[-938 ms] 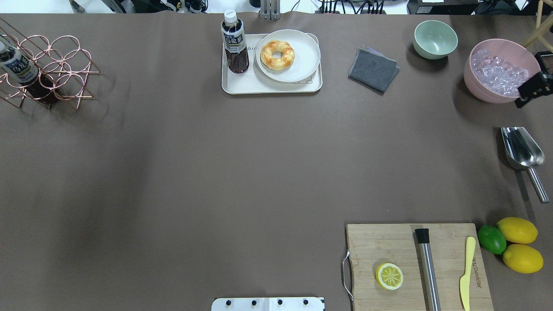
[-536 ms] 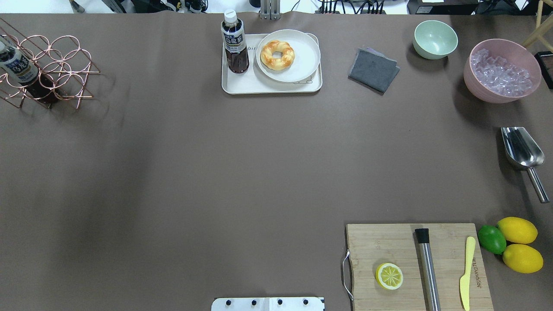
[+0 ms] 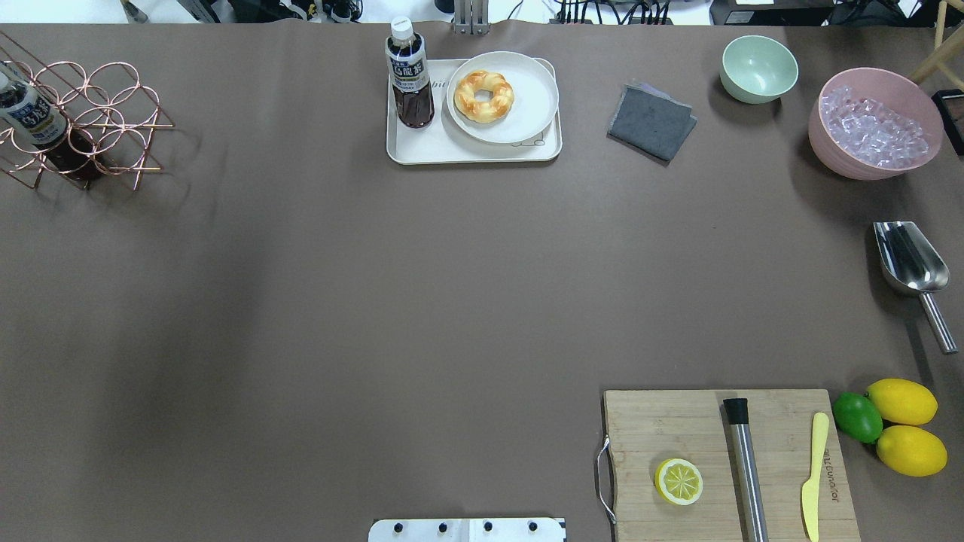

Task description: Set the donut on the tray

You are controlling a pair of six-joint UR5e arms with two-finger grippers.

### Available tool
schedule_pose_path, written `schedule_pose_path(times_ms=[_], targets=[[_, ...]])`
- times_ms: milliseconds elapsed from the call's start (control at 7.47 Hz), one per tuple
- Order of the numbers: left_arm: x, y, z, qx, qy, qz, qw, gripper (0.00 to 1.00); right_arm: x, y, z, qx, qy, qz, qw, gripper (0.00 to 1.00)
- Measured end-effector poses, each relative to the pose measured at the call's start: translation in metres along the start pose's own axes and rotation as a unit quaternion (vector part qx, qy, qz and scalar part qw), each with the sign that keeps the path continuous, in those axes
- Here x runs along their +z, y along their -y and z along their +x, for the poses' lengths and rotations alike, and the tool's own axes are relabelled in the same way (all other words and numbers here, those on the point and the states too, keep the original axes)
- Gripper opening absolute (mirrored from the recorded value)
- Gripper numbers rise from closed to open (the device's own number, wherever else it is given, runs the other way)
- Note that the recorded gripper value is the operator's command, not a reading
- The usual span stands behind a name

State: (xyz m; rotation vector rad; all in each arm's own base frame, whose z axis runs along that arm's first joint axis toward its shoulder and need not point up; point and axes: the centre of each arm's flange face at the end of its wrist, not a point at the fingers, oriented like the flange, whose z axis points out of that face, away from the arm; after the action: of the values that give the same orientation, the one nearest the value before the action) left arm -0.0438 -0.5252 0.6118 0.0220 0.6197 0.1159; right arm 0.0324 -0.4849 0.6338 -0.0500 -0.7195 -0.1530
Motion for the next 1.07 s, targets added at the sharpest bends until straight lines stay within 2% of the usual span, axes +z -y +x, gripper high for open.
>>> schedule_pose_path(times_ms=[1071], targets=[[0.0,-0.001,0.0,0.0,-0.001,0.0,1.0,0.98,-0.001,-0.008,0.026,-0.001,0.001,0.002,1.0,1.0]])
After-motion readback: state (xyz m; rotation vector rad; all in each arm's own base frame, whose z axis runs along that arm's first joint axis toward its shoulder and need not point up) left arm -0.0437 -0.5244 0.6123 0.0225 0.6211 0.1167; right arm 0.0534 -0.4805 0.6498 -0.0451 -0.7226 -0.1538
